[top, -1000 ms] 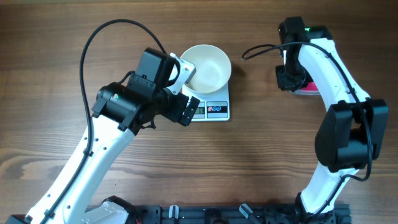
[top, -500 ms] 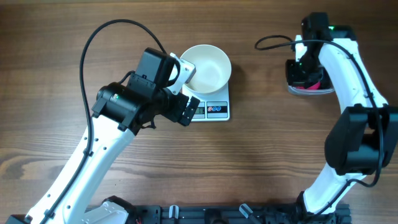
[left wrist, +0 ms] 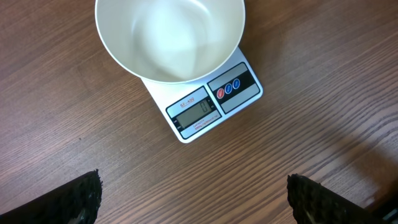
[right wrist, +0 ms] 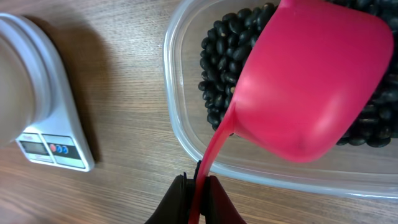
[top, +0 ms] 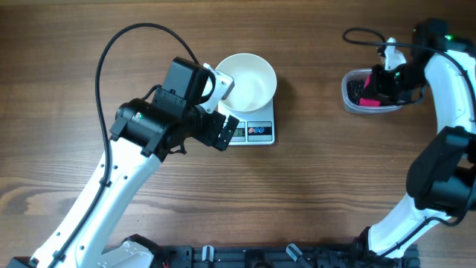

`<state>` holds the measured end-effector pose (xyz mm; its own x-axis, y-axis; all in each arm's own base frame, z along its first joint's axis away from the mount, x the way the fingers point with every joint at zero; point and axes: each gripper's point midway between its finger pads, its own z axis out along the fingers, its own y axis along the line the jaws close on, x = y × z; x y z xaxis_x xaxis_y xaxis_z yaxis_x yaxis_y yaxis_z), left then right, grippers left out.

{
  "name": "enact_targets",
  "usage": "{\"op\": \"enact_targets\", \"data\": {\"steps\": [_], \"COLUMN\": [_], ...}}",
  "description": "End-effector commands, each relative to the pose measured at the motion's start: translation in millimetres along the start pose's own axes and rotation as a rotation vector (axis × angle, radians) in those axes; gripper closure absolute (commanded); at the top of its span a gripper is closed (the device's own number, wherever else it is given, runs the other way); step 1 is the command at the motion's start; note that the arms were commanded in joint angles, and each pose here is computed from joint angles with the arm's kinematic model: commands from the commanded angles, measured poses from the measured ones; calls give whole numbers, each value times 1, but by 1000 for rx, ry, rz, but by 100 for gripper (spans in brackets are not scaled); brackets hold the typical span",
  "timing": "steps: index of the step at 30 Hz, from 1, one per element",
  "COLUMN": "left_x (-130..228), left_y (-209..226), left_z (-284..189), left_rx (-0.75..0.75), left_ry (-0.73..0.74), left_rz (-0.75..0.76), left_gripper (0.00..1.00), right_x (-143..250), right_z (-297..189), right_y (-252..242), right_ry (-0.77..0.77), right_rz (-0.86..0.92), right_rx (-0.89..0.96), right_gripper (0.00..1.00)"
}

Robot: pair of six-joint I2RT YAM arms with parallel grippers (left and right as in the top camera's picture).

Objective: Scoop item into bowl and weigh 150g on scale
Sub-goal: 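Dip the scoop into the black beans with the right gripper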

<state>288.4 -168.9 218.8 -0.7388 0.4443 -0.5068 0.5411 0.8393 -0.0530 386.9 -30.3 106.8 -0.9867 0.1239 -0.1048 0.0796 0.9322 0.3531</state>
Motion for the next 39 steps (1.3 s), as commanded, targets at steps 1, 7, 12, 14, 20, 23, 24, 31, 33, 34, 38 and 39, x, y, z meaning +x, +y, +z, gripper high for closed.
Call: {"op": "enact_targets", "data": {"steps": [1,7,12,14,20,23,24,31,33,34,38,39], "left_x": [0,0,0,0,0,0,0,0,0,0,0,0], "left_y": [2,2,2,2,2,2,2,2,2,2,2,2], "left_z": [-1,-1,-1,-1,-1,-1,-1,-1,-1,-1,-1,-1], "left_rx": [-8,-8,-8,-8,-8,-8,-8,-8,-8,-8,-8,-8], "left_ry": [-5,-5,-5,-5,-5,-5,-5,-5,-5,-5,-5,-5], "left_rz": [-5,-4,-4,-4,-5,-4,-5,-4,-4,-5,-5,-5], "left_gripper": [0,0,0,0,0,0,0,0,0,0,0,0], "right_x": [-8,-7,-2,1,3,2,2,6,6,6,7,7], "right_z": [-6,-15,-16,-16,-17,-21,-23,-30,-32,-32,-36,-37], "right_y": [7,2,0,0,5,5,4,-12,-16,-18,-27,-29], "right_ry": [-52,-79,-65,-57,-55,-73,-80,-86,-92,-94,-106,-109], "right_rz": [-41,-63,-75,-86,-111,-116,-110,-75,-64,-59,-37,-31], "right_rx": [-110,-188,-191,-193,-219,-252,-265,-266,-264,-263,-259,-258], "right_gripper": [96,96,96,96,96,96,96,96,96,96,96,96]}}
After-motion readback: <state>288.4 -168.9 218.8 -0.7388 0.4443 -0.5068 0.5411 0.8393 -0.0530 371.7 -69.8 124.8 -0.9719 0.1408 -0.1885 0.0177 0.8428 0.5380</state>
